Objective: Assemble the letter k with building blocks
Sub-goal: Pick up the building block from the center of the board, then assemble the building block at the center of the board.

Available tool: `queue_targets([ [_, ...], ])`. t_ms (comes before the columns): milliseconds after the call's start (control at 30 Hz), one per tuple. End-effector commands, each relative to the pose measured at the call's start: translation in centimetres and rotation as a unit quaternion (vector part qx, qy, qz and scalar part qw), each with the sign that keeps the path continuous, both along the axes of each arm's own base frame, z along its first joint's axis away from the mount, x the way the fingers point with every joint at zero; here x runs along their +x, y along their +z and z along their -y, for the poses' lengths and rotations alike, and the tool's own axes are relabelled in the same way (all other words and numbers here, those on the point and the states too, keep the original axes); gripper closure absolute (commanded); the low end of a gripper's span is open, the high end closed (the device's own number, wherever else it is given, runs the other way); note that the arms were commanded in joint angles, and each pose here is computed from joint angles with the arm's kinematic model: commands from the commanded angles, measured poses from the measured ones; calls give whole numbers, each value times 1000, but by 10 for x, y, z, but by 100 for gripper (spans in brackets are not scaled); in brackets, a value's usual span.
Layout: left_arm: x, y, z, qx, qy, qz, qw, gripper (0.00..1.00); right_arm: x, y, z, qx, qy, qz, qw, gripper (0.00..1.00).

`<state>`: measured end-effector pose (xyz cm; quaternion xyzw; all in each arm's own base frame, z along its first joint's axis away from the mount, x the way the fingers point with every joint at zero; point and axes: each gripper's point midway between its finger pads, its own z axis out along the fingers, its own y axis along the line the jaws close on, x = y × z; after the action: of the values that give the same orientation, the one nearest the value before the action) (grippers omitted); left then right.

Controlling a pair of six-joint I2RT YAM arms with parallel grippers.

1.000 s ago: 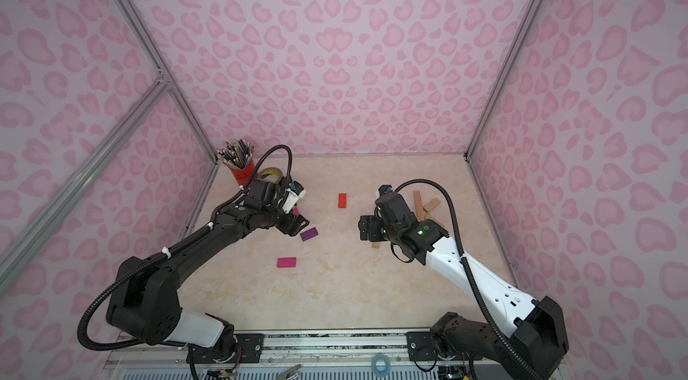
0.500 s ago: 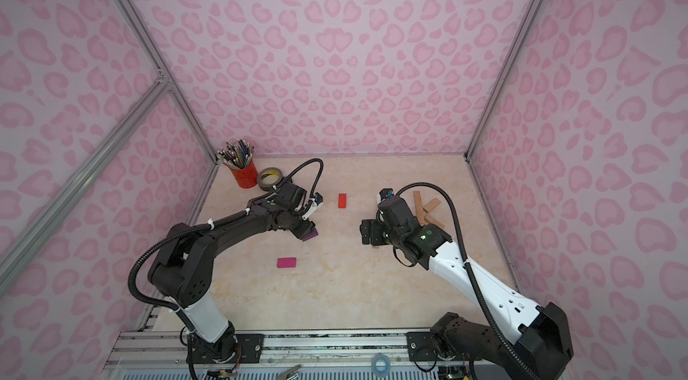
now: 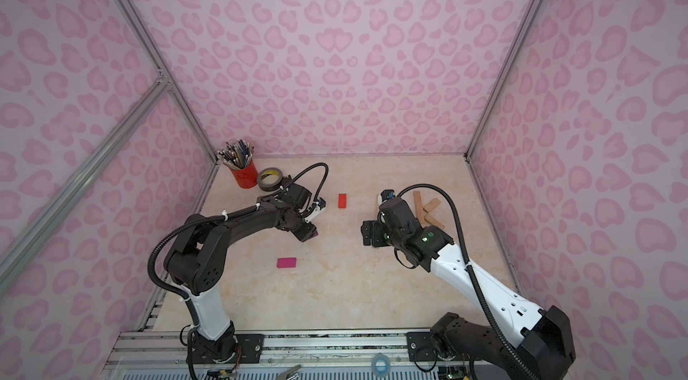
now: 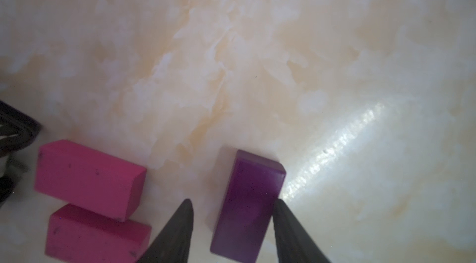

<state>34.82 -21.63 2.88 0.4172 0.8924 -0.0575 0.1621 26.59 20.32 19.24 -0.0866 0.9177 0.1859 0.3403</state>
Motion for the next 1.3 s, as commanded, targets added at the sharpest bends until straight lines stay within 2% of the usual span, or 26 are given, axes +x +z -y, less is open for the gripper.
queue_targets([
  [0, -3, -3, 2, 4, -8, -8, 1000, 49, 2, -1, 1, -2, -3, 5, 1000, 9],
  [100, -4, -8, 2, 9, -7, -12, 1000, 53, 2, -1, 2, -2, -4, 6, 1000, 9],
  [300, -1, -3, 7, -6, 6, -13, 1000, 73, 2, -1, 4, -1, -13, 6, 1000, 9],
  [467, 7, 4, 15, -29, 77, -10, 997, 78, 3, 0, 6, 2, -19, 6, 1000, 9],
  [600, 20, 26, 33, -60, 175, 18, 983, 79, 3, 1, 8, 4, -26, 6, 1000, 9],
  [733, 33, 48, 57, -70, 278, 51, 957, 82, 5, 1, 9, 4, -32, 6, 999, 9],
  [833, 34, 49, 77, -83, 324, 45, 941, 87, 4, 1, 9, 6, -32, 5, 999, 9],
  [1000, 43, 42, 100, -103, 354, 22, 929, 88, 2, 4, 12, 11, -34, 9, 999, 9],
  [1267, 51, 21, 120, -102, 354, -7, 930, 89, -2, 6, 19, 14, -42, 15, 999, 9],
])
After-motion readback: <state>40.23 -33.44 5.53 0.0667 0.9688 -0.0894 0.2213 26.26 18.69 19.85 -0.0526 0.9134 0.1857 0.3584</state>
